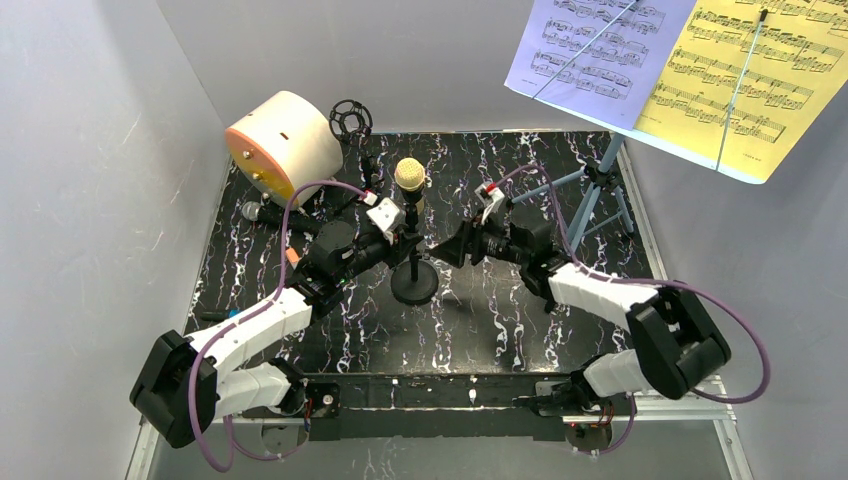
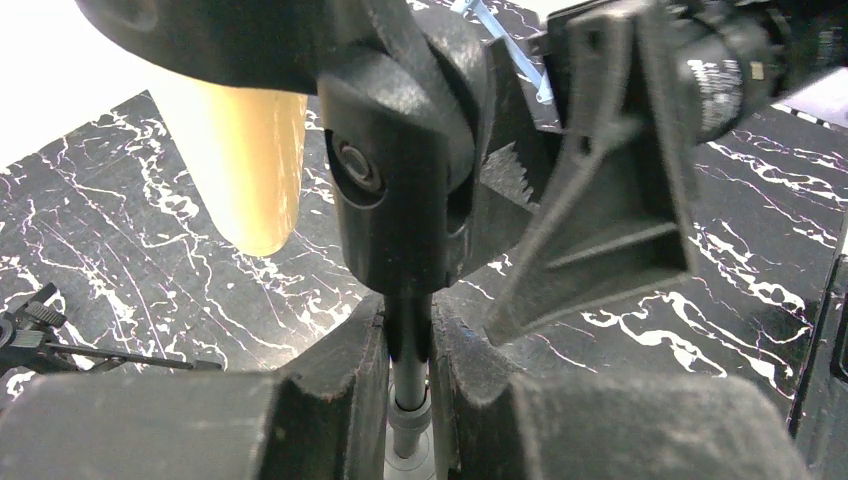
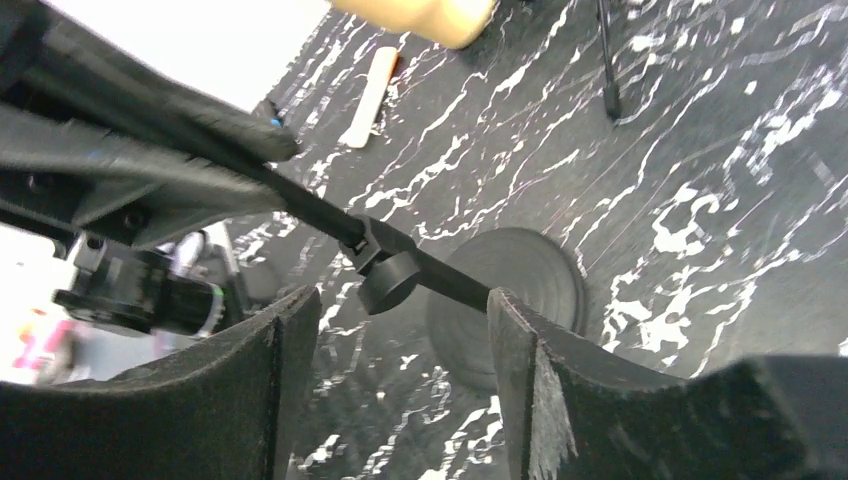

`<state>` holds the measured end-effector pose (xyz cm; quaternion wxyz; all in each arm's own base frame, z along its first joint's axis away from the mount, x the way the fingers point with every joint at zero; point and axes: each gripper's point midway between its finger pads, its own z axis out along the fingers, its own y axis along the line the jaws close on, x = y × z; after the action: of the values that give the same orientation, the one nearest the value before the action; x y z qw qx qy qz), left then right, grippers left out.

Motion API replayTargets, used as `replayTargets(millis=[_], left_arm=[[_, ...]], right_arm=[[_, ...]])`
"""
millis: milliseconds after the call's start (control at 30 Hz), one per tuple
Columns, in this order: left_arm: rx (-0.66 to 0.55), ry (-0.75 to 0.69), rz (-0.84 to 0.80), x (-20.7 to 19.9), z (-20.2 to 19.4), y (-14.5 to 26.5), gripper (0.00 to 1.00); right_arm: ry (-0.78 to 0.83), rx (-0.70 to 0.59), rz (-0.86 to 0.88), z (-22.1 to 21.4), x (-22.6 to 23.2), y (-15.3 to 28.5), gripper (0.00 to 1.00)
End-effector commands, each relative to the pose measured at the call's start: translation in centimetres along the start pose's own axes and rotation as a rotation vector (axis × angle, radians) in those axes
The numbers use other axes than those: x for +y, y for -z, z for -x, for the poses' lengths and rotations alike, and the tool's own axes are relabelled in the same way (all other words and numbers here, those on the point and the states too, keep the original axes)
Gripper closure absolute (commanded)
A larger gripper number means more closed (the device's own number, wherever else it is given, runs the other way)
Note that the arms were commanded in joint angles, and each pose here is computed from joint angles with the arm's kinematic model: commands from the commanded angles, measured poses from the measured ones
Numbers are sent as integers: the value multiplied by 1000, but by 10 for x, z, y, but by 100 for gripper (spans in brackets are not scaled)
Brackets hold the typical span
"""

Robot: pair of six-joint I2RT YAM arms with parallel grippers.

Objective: Pack up the instrument practice props
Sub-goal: Unscrew the knob on the microphone stand.

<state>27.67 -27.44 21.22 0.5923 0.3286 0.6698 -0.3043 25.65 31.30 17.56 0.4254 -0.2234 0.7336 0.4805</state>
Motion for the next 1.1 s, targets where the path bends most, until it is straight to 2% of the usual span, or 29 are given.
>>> replayTargets(millis=[0,167,367,933,1067], left_arm=[[55,-3,-55,-12,-20,7,100],[51,-5,-56,-12,-18,7,100],[48,-3,-60,-13,-18,7,100],[43,-3,-71,-15,-17,8,100],[44,-3,-76,-15,-17,7,100]], right_arm=[[-300,34,174,18,26,-4,33],[-424,81,204,11,22,-12,40],[-499,110,270,4,23,-19,49],[-490,98,304,5,21,-25,67],[-454,100,302,1,17,-28,79]])
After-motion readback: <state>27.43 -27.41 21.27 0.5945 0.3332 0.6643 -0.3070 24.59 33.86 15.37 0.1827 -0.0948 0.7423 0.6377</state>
